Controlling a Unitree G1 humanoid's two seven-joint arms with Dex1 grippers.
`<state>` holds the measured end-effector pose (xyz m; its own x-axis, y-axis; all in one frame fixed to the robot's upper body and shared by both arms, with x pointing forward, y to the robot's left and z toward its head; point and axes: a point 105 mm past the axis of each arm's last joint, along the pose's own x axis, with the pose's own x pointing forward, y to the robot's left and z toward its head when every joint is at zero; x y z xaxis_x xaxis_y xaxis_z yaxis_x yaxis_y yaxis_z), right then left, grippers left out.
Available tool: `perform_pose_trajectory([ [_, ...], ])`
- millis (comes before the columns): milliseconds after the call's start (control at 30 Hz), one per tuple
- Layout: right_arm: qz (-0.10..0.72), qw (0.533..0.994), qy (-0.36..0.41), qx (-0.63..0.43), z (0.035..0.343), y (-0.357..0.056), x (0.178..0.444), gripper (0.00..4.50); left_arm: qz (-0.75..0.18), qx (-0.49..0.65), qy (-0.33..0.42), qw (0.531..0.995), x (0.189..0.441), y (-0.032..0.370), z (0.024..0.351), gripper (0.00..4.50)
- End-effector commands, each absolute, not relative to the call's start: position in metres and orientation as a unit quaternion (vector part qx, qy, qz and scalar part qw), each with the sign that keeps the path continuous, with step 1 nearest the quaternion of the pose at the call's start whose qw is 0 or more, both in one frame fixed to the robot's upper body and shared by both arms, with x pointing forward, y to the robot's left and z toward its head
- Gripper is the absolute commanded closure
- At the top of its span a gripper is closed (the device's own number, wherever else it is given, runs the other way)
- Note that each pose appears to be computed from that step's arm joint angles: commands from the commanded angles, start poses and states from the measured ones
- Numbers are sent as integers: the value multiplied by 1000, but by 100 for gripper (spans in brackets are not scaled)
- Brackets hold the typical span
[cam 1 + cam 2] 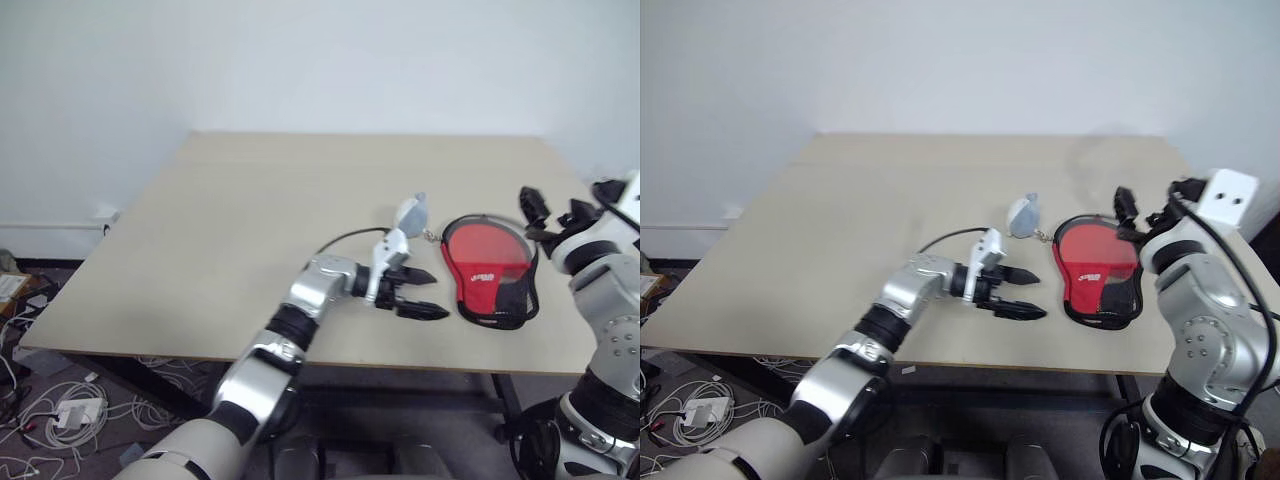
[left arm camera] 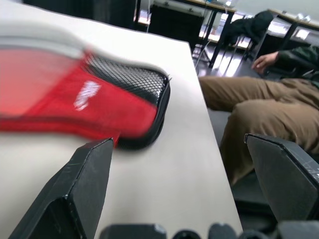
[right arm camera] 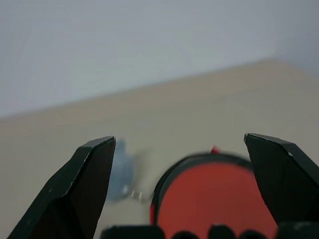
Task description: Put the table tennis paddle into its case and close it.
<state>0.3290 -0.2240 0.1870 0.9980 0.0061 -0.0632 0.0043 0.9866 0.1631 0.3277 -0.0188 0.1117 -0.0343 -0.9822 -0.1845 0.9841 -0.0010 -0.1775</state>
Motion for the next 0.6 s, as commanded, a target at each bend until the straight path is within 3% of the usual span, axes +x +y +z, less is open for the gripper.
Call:
perform_pose_trajectory([
  [33, 18, 996, 71, 58, 165, -208, 339, 1, -690, 5, 113, 715, 333, 13, 130, 0],
  [200, 22, 986, 166, 23, 112, -194, 342, 1, -640, 21, 131, 757, 342, 61, 131, 0],
  [400, 27, 963, 267, -29, 66, -188, 329, 1, -610, 33, 129, 781, 350, 78, 133, 0],
  [600, 30, 957, 284, -50, 60, -182, 323, 1, -600, 34, 118, 791, 358, 73, 134, 0],
])
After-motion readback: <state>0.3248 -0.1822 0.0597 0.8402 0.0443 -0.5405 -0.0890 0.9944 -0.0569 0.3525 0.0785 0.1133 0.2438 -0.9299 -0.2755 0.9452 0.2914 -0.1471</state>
